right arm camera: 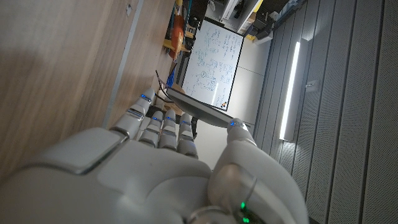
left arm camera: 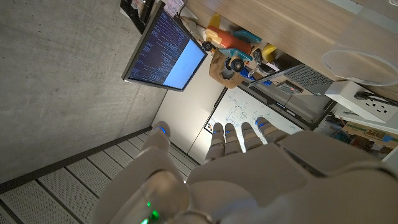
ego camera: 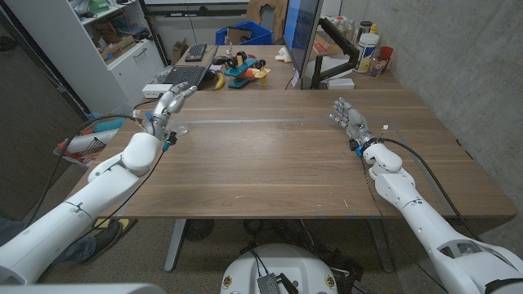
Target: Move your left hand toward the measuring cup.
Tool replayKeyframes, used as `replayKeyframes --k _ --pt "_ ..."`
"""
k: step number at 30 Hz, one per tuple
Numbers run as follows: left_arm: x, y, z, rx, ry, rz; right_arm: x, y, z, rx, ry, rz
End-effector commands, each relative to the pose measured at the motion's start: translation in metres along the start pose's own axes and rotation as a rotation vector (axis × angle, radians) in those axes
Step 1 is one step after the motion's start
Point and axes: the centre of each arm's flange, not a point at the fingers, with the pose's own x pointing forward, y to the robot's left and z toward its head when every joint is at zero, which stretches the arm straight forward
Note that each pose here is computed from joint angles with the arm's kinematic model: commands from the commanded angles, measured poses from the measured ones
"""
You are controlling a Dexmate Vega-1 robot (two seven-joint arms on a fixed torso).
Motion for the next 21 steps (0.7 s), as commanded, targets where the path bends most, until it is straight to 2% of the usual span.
replayKeyframes --k 1,21 --pt "0.0012 0.0111 -0.0015 0.102 0.028 0.02 0.004 0.0006 -0.004 0.005 0.006 -0.001" --pt "0.0011 0.0199 -0.0062 0.199 0.078 0.038 0.0043 0.0008 -0.0055 0.013 0.003 0.0"
